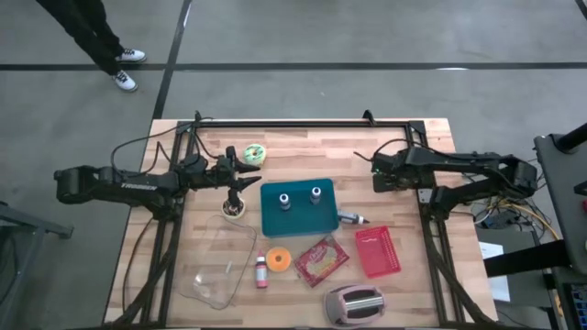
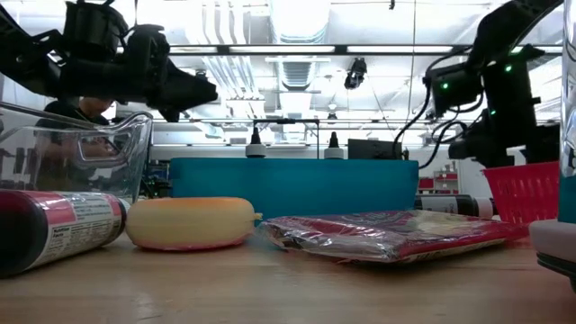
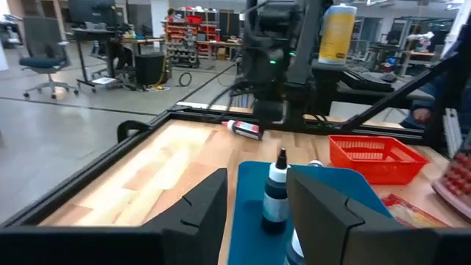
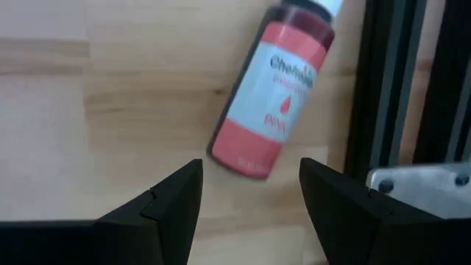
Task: Pick & Place Food Item
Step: Put the top pink food coloring bottle into the blue bin
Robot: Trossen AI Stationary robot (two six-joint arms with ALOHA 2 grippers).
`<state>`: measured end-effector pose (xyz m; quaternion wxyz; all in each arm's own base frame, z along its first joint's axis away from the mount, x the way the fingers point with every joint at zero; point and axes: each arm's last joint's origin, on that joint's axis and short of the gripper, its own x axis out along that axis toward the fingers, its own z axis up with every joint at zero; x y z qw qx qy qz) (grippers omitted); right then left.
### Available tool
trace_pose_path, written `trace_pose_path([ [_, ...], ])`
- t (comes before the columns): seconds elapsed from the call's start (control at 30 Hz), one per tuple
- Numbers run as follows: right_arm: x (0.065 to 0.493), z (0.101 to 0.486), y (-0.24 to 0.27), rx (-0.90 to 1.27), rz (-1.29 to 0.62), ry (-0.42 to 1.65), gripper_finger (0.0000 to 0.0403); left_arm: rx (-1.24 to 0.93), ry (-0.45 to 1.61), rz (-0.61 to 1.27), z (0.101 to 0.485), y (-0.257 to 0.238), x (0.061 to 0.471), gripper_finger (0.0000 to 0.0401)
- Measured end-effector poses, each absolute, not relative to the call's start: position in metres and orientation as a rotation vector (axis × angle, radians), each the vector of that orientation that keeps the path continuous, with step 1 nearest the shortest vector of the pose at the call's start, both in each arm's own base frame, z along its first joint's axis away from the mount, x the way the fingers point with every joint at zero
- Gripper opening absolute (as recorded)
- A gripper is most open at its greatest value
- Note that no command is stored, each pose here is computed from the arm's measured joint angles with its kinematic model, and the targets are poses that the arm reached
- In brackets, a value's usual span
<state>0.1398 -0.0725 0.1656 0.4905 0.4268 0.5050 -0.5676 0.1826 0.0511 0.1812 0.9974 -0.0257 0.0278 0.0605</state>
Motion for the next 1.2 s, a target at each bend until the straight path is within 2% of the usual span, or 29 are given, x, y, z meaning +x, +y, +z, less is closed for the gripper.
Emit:
trace_pose_path([
  [0.47, 0.134, 0.164, -0.105, 1.081, -1.377, 1.117, 0.0221, -0.058, 0.062, 0.109, 0.18, 0.05, 0.183, 0.0145],
  [1.2, 0.128, 0.14, -0.145, 1.03, -1.405, 1.151, 0.0221, -0.055, 0.064, 0.09, 0.18, 0.05, 0.183, 0.0145],
])
